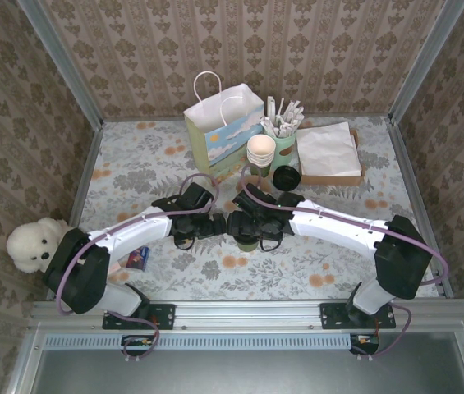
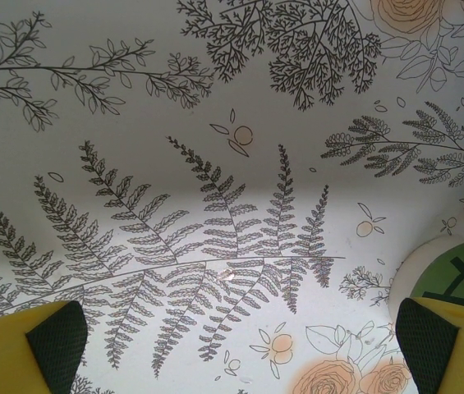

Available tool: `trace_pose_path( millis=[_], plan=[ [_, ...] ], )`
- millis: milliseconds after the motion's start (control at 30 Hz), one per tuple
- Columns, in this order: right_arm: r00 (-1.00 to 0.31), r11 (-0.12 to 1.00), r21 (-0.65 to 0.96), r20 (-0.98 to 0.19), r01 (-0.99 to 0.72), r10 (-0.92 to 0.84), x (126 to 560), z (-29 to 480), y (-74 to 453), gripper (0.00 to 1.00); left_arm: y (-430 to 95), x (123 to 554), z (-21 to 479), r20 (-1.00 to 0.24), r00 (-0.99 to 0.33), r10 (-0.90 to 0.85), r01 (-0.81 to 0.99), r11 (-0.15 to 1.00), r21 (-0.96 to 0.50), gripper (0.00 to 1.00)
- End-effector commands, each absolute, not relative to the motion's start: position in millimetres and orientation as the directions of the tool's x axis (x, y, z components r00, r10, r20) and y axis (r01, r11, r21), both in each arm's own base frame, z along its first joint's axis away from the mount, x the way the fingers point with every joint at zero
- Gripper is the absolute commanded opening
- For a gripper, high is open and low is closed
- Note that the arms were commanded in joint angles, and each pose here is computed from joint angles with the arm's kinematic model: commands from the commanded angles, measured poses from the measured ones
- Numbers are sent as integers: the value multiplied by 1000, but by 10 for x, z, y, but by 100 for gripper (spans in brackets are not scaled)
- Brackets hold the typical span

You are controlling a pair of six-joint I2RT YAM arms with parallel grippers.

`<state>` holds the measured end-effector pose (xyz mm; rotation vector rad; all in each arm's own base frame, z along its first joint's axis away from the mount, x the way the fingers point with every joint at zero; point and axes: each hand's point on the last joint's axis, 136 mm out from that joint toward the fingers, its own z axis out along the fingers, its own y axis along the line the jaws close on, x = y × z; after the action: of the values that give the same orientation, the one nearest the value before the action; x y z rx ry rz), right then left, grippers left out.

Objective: Pack the takeout coffee

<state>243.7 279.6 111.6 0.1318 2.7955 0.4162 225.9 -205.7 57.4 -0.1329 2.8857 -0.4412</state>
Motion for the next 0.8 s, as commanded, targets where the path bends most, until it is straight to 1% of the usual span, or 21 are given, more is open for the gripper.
trace_pose_path(
  millis=[0, 133, 333, 400, 600, 767],
  plan=[
    [-954, 976, 211, -280, 49, 109, 2389, 988, 2682, 95, -2040, 2227, 509, -177, -976, -127, -69, 951, -300, 100],
    [-957, 978, 203, -271, 54, 109, 2359, 890, 2668, 90, -2047, 2223, 501, -175, -977, -125, -68, 951, -303, 100],
    [-967, 980, 191, -236, 56, 101, 2287, 756, 2636, 92, -2079, 2226, 497, -168, -979, -117, -60, 949, -311, 100],
    [-968, 979, 197, -228, 56, 101, 2266, 733, 2638, 90, -2092, 2227, 504, -167, -979, -113, -56, 948, -314, 100],
    [-959, 973, 225, -262, 44, 104, 2277, 846, 2625, 78, -2129, 2229, 539, -172, -979, -107, -46, 944, -327, 100],
    [-953, 972, 234, -289, 25, 94, 2259, 933, 2569, 73, -2136, 2246, 586, -184, -977, -111, -44, 941, -334, 100]
  ],
)
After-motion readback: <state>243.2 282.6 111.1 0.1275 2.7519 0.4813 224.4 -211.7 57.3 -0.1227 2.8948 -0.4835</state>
